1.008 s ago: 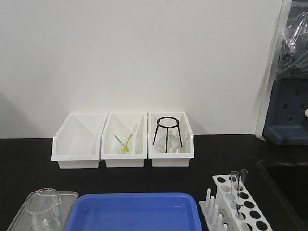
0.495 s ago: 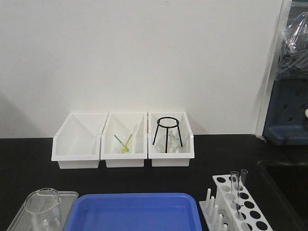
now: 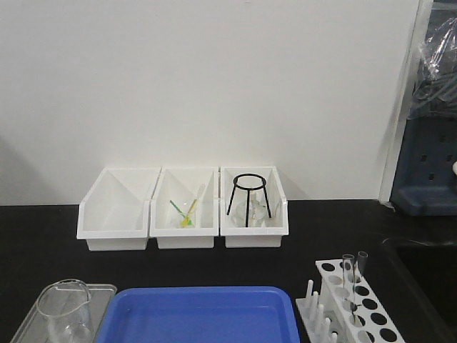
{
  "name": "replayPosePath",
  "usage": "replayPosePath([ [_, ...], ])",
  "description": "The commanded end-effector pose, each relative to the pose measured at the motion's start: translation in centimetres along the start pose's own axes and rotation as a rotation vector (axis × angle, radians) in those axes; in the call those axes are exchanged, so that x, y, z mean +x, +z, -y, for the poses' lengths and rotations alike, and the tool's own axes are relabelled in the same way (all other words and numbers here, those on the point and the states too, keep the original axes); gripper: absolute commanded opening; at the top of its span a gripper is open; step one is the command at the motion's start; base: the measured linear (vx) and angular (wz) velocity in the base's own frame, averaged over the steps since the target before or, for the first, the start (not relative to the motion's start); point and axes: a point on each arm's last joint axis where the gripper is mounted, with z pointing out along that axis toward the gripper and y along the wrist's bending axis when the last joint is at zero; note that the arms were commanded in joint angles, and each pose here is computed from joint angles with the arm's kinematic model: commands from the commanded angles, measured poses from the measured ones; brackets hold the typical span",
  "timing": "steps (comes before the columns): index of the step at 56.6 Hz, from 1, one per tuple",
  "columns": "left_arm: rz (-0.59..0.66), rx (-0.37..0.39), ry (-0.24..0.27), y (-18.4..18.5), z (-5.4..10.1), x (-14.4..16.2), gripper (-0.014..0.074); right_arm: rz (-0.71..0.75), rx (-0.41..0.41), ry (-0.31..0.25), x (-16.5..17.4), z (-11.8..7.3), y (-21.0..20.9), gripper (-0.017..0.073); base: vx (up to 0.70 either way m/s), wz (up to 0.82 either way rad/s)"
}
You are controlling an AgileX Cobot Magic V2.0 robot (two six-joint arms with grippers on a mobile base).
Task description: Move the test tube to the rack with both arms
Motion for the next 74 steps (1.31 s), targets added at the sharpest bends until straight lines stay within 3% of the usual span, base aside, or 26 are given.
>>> replayPosePath([
  [1,0.129,-0.025,-0.061,-2.0,-0.6,1.1,-0.0006,0.073,0.046,-0.011,-1.3,0.6,0.1,-0.0008,0.0,0.0],
  [13,0.225,-0.078,-0.024,-7.3,-0.1,9.5,-0.0006,0.073,0.046,-0.01,-1.3,0.6,0.1,-0.0008,0.0,0.0],
  [22,0.179,-0.14,-0.079,-10.1,0.3,16.1,-0.0006,0.073,0.046,-0.009,-1.3,0.6,0.1,-0.0008,0.0,0.0],
  [38,0.001,-0.232,-0.109,-12.1,0.6,25.2,-0.0006,0.073,0.046,-0.009,-1.3,0.6,0.1,-0.0008,0.0,0.0],
  [45,-0.067,-0.227,-0.145,-11.7,0.7,27.5,-0.0006,0.074,0.047,-0.009,-1.3,0.6,0.1,-0.0008,0.0,0.0],
  [60,-0.188,-0.216,-0.152,-11.5,1.1,32.1,-0.0004,0.073,0.046,-0.009,-1.3,0.6,0.1,-0.0008,0.0,0.0],
  [74,-0.281,-0.215,-0.173,-11.7,1.1,32.8,-0.0004,0.073,0.046,-0.009,-1.3,0.6,0.1,-0.0008,0.0,0.0],
])
